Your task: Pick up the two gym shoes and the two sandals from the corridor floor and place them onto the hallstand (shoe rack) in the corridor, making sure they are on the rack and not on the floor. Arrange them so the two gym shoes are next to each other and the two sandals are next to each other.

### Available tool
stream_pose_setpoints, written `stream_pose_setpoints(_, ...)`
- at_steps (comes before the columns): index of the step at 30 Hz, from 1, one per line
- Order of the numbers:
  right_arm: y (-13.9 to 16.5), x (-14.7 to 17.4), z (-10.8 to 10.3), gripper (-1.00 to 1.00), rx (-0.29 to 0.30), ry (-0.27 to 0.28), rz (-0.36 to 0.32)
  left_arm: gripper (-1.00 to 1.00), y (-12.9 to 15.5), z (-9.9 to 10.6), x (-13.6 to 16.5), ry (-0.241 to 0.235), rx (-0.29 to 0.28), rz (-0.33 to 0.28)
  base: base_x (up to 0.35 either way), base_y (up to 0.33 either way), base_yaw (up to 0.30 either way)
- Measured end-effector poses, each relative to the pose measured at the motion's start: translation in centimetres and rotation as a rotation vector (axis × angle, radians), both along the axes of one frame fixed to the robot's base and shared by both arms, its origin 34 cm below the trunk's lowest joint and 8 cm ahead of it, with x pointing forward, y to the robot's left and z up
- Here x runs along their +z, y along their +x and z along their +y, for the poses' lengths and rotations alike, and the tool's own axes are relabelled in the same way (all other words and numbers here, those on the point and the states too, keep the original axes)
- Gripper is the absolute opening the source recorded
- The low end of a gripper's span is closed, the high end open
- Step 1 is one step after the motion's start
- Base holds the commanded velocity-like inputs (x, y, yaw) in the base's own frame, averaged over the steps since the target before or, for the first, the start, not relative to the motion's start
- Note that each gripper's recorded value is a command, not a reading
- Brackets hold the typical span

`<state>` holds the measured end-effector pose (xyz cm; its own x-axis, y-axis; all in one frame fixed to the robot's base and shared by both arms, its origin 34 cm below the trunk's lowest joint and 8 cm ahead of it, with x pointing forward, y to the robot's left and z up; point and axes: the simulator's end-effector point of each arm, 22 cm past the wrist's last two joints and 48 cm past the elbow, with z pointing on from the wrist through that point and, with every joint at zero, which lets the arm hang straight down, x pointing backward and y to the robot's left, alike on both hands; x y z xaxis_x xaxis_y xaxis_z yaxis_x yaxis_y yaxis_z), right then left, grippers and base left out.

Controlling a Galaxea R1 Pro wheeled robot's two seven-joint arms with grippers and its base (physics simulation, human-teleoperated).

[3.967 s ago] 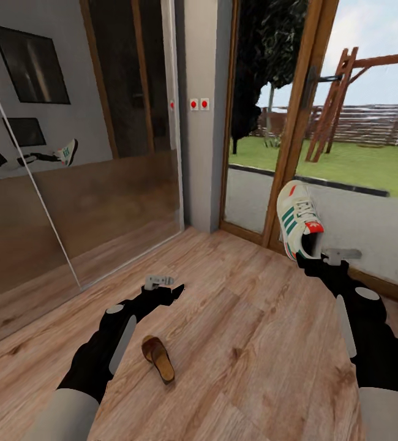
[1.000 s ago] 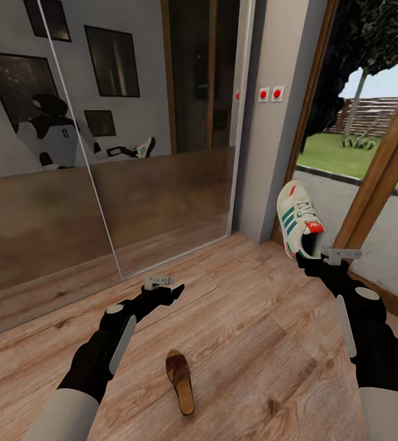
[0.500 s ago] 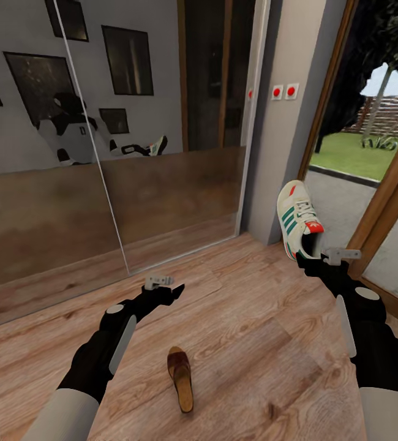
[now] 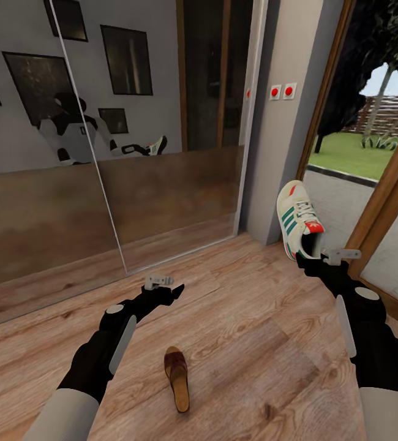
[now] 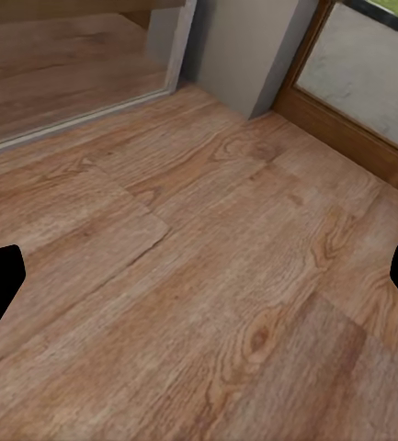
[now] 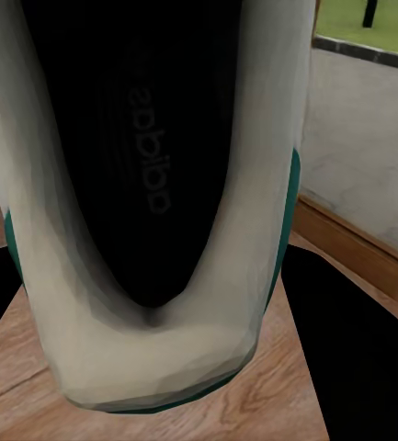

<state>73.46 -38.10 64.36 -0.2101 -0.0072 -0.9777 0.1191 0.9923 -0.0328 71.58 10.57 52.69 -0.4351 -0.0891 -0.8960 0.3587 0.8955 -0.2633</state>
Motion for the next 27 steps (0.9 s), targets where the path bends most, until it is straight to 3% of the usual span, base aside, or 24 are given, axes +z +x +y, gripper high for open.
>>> stream_pose_setpoints(27,-0.02,0.01,-0.06,-1.00,-0.001,0.000,0.001,1.00,0.01,-0.01,0.03,-0.002,0.000,-0.001,0.000,0.000,0.000)
